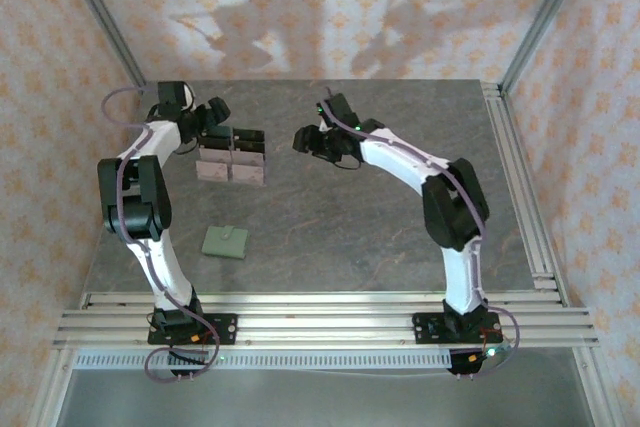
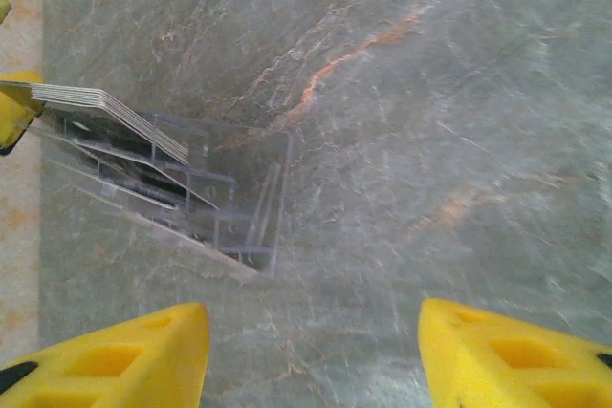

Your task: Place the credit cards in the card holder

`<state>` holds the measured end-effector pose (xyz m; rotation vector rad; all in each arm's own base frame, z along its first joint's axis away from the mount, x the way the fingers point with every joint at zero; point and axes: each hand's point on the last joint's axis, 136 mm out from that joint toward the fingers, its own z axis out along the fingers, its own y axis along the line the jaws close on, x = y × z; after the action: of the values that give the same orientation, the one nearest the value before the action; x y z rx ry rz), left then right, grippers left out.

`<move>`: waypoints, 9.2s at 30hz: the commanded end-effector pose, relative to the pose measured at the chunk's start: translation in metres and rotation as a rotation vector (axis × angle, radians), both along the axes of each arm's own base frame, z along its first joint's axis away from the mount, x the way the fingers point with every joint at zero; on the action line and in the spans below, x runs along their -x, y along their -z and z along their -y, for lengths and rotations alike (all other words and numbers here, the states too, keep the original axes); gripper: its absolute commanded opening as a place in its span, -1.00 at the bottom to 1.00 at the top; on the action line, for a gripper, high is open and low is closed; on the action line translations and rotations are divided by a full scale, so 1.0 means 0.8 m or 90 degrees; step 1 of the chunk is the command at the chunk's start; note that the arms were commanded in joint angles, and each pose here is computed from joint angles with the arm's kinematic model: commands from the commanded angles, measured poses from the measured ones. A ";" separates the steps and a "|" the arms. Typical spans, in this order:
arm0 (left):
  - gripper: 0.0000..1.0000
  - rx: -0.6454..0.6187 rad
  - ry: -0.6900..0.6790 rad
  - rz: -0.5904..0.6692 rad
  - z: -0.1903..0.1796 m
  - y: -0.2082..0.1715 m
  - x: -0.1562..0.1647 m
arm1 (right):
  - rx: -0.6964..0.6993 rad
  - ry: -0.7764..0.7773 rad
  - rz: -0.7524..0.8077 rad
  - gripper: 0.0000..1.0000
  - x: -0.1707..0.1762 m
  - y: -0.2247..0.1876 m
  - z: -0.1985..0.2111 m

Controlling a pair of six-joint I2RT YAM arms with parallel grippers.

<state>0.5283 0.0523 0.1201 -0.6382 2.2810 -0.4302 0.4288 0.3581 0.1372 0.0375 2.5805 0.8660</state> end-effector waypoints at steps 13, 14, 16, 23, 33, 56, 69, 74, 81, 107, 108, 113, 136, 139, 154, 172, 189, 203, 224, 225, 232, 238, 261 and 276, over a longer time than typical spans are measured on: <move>1.00 0.016 -0.007 0.035 0.011 -0.022 0.006 | 0.063 -0.082 -0.030 -0.07 -0.011 0.060 -0.076; 1.00 0.014 -0.008 0.033 0.010 -0.021 0.006 | 0.063 -0.084 -0.031 -0.07 -0.011 0.063 -0.080; 1.00 0.012 -0.009 0.027 0.010 -0.017 0.008 | 0.063 -0.085 -0.034 -0.07 -0.013 0.070 -0.084; 1.00 -0.008 -0.027 0.006 0.001 -0.008 0.015 | 0.068 -0.085 -0.044 -0.16 -0.016 0.088 -0.089; 1.00 -0.061 -0.078 -0.035 -0.022 0.005 0.035 | 0.045 -0.093 -0.048 -0.17 -0.009 0.087 -0.092; 1.00 -0.004 -0.026 -0.048 0.006 0.027 0.032 | 0.038 -0.045 -0.045 -0.21 -0.040 0.091 -0.056; 1.00 0.007 -0.009 -0.046 0.019 0.025 0.030 | 0.004 -0.061 -0.068 -0.21 -0.053 0.105 -0.097; 1.00 0.015 0.005 -0.049 0.031 0.027 0.031 | -0.004 -0.059 -0.061 -0.22 -0.054 0.094 -0.099; 1.00 0.027 0.031 -0.040 0.054 0.016 0.032 | -0.028 -0.053 -0.034 -0.22 -0.061 0.059 -0.102; 1.00 0.026 0.130 -0.007 0.184 -0.025 0.013 | -0.041 0.020 -0.011 -0.22 -0.083 0.028 -0.022; 1.00 0.024 0.136 -0.005 0.191 -0.029 0.013 | -0.042 0.022 -0.010 -0.22 -0.084 0.027 -0.018; 1.00 0.020 0.156 -0.022 0.222 -0.010 0.009 | -0.044 0.032 -0.006 -0.22 -0.087 0.022 -0.003; 1.00 0.026 0.223 -0.027 0.344 0.010 0.001 | -0.061 0.100 0.013 -0.22 -0.094 0.000 0.085; 1.00 0.031 0.238 -0.023 0.368 0.009 0.001 | -0.062 0.117 0.015 -0.22 -0.095 -0.003 0.104; 1.00 0.059 0.313 -0.010 0.491 0.013 0.010 | -0.065 0.213 0.019 -0.22 -0.108 -0.005 0.211; 1.00 0.023 0.229 -0.007 0.500 0.015 -0.004 | -0.042 0.280 0.001 -0.10 -0.099 0.011 0.285; 1.00 0.007 0.164 0.002 0.448 -0.005 -0.048 | -0.001 0.308 -0.002 0.00 -0.078 0.006 0.328; 1.00 -0.006 0.182 -0.014 0.457 0.025 -0.033 | 0.012 0.311 -0.040 -0.01 -0.071 0.065 0.330; 1.00 -0.014 0.126 0.022 0.424 0.026 -0.036 | 0.047 0.389 -0.111 0.00 -0.042 0.108 0.386; 1.00 -0.008 0.125 0.030 0.425 0.021 -0.037 | 0.045 0.394 -0.111 0.00 -0.043 0.108 0.390; 1.00 0.032 0.137 0.074 0.433 -0.016 -0.044 | 0.038 0.396 -0.107 0.01 -0.046 0.105 0.391; 1.00 0.045 0.129 0.106 0.432 -0.048 -0.045 | 0.032 0.392 -0.107 0.01 -0.047 0.107 0.390; 1.00 -0.086 -0.009 0.118 0.281 -0.138 0.016 | 0.017 0.380 -0.057 0.03 -0.031 0.045 0.388; 1.00 -0.014 -0.255 -0.112 0.128 -0.050 0.332 | -0.058 0.167 -0.038 0.02 0.077 -0.020 0.260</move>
<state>0.3024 -0.0668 0.1818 -0.9231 2.2461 -0.2111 0.3943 0.1260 0.1519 0.5193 2.4616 0.8511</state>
